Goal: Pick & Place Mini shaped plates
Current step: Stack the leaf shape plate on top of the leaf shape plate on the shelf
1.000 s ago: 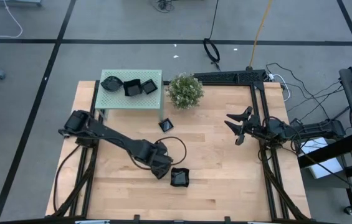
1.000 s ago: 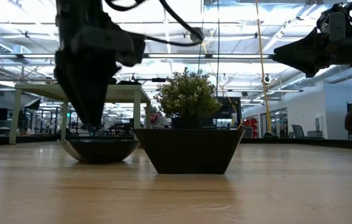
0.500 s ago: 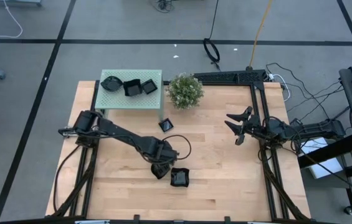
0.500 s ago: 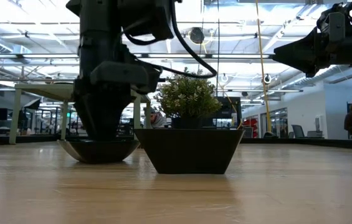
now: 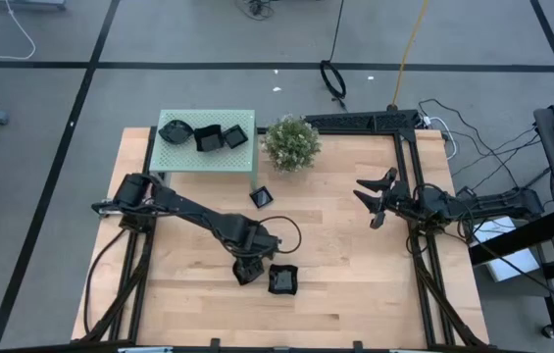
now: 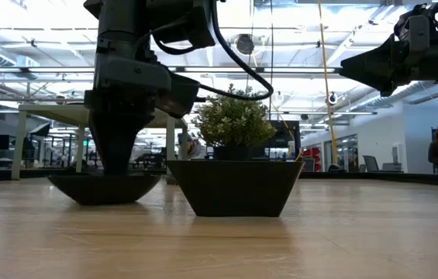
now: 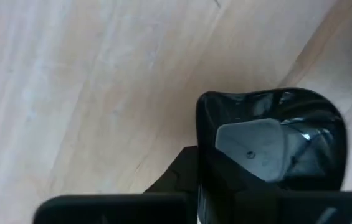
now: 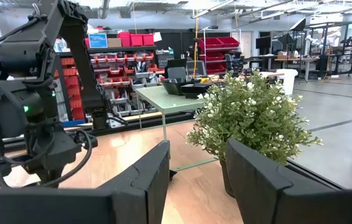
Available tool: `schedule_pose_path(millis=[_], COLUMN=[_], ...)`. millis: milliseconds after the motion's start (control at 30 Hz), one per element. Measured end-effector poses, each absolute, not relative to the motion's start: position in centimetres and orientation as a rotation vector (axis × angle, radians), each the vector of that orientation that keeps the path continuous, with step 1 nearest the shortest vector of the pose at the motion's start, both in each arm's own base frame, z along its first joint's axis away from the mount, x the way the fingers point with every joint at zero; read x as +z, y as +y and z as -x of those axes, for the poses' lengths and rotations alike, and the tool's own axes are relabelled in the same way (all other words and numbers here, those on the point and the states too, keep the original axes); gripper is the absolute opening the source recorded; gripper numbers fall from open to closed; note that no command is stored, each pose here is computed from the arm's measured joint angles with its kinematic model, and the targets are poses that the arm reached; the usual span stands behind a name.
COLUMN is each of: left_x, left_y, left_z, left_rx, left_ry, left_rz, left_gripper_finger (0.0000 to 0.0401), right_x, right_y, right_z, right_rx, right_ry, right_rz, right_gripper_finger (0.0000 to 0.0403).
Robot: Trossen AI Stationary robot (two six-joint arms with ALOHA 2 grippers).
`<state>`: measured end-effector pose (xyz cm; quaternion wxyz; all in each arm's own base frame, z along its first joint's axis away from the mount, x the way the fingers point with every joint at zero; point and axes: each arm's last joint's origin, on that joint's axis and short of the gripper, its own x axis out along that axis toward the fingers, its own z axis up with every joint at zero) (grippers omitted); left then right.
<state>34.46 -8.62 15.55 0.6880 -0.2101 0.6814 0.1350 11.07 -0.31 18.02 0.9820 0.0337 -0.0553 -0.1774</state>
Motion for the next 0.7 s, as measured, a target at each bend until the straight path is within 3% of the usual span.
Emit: schedule_pose_path(millis=[333, 700], left_x=[20.1, 29.1], left_y=[-5.9, -0.3], left_z=[-32.7, -28.2], left_rx=[0.422, 0.633], left_ry=[1.444, 1.089], left_rz=[0.438, 0.45], left_gripper_finger=[0.0007, 0.0009], right_x=[18.0, 18.0], right_y=[-0.3, -0.3], right_z=[-11.1, -11.1], right_rx=[-0.357, -0.357], right_ry=[-0.111, -0.109], right_rz=[-0.068, -0.067], right_gripper_finger=[0.0144, 0.0144])
